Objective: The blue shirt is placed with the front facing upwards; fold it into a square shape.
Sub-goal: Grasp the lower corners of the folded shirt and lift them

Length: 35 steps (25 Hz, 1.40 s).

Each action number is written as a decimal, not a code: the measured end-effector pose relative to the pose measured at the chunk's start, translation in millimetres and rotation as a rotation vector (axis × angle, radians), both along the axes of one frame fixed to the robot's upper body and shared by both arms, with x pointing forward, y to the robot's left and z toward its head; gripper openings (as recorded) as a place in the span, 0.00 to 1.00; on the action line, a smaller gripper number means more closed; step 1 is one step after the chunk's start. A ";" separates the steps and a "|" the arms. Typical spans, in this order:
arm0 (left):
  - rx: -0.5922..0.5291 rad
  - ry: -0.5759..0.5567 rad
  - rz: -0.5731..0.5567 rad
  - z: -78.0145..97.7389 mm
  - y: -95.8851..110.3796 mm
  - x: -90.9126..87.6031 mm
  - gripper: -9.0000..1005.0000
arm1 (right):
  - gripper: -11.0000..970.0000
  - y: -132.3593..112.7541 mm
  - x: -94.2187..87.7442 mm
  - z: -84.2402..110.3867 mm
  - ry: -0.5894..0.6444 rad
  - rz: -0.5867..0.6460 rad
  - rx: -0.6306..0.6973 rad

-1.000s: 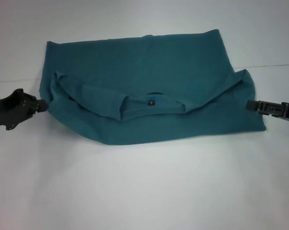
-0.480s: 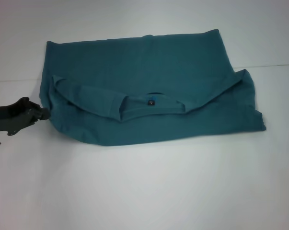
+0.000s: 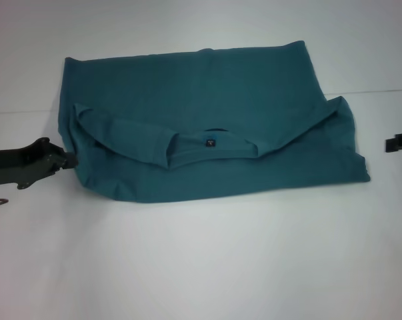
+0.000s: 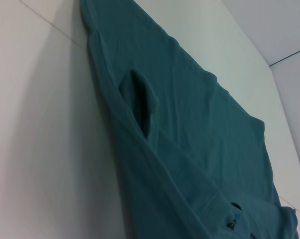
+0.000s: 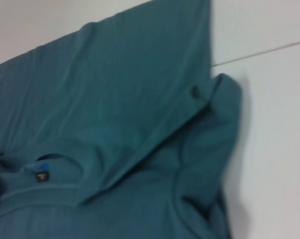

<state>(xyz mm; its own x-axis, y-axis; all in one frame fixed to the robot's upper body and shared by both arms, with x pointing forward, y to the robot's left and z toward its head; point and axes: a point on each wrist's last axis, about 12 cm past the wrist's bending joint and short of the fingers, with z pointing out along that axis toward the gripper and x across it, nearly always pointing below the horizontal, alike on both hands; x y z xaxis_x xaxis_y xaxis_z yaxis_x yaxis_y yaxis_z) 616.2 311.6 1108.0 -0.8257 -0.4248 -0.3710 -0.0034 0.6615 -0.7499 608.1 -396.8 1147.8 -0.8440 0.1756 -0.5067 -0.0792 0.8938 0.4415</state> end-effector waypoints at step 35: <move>0.006 -0.007 0.015 -3.0 -3.7 1.1 0.02 | 0.70 69.9 24.9 -59.7 -0.025 0.015 -0.120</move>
<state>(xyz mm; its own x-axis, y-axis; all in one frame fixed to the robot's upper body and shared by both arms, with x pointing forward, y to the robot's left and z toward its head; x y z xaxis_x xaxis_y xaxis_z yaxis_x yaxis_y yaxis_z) 617.3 308.0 1105.0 -0.8166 -0.4349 -0.3794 -0.0078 0.6657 -0.7462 633.0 -326.9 1088.1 -0.8329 0.1000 -0.5443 -0.1022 0.9388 0.3289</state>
